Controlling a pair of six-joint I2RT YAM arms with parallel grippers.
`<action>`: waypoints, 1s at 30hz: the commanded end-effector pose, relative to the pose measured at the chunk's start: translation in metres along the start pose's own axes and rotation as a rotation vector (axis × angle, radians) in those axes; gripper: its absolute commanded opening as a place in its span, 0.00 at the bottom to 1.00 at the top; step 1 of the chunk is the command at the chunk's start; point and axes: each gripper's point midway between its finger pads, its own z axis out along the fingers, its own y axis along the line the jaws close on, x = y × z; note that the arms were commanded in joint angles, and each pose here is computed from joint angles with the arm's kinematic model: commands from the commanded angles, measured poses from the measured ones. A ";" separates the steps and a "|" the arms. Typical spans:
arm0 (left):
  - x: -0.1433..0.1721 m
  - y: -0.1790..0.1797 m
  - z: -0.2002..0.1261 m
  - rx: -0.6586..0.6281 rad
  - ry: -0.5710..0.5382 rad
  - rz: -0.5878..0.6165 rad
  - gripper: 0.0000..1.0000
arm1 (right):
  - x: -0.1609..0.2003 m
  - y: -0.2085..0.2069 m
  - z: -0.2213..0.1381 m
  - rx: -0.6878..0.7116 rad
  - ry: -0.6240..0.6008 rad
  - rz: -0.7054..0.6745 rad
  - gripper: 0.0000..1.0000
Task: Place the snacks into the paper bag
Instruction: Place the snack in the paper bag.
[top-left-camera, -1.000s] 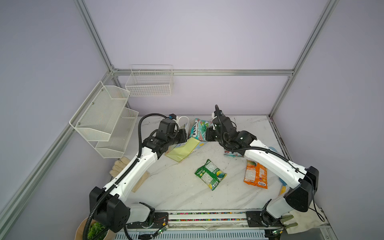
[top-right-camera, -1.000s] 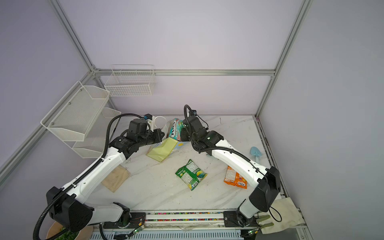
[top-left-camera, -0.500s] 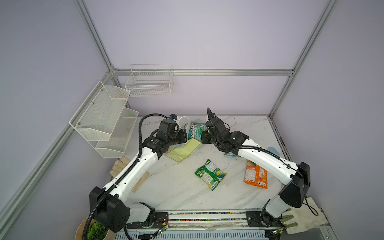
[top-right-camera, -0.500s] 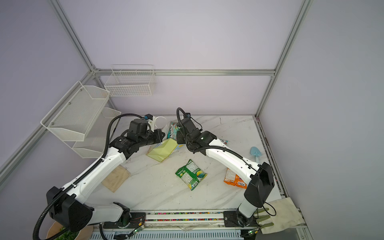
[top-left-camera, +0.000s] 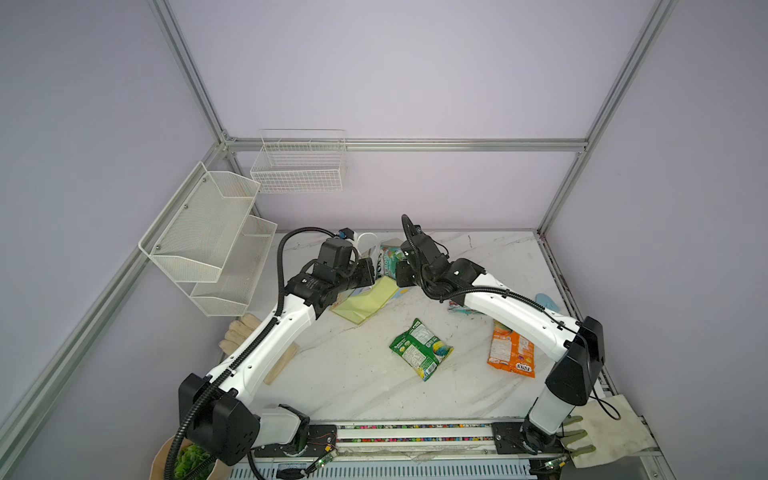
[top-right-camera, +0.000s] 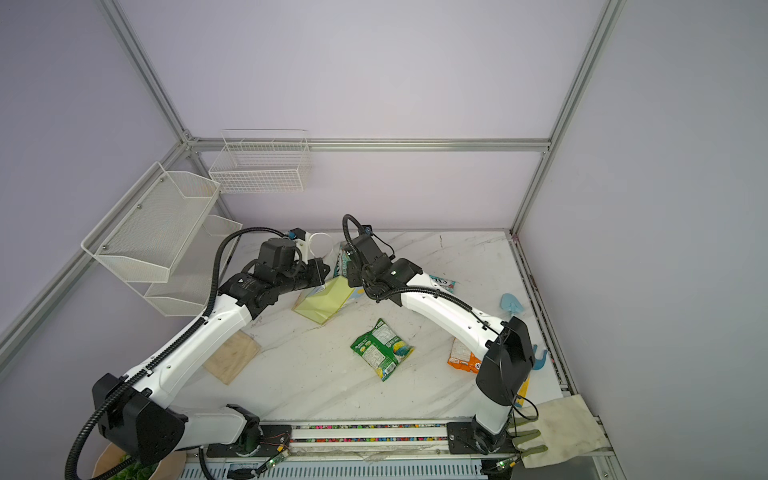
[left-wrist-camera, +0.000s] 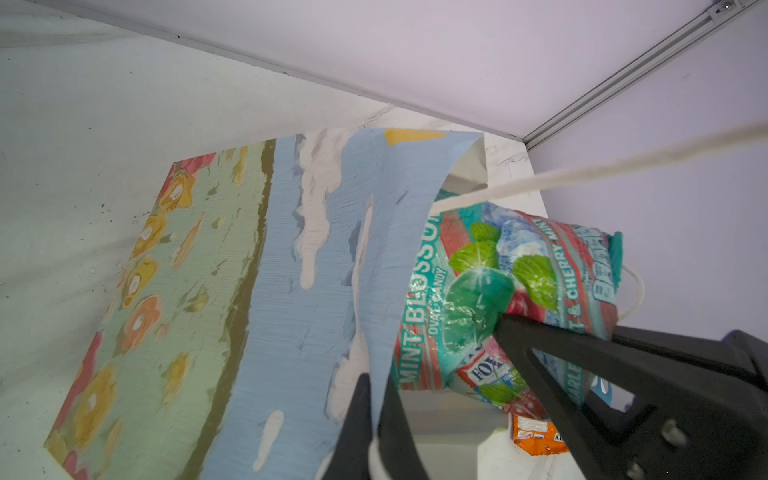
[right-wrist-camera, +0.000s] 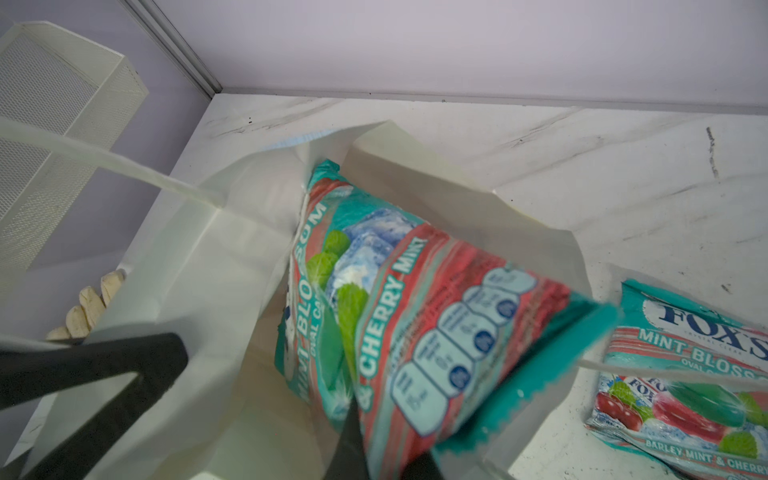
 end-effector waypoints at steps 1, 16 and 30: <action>-0.003 -0.008 -0.010 0.026 -0.017 0.004 0.00 | -0.010 0.008 -0.006 -0.010 -0.025 -0.038 0.00; -0.004 -0.008 -0.012 0.026 -0.024 0.005 0.00 | -0.004 0.024 0.014 -0.055 0.022 -0.081 0.00; -0.004 -0.006 -0.018 0.017 -0.038 0.014 0.00 | -0.014 0.029 0.008 -0.079 -0.007 -0.062 0.15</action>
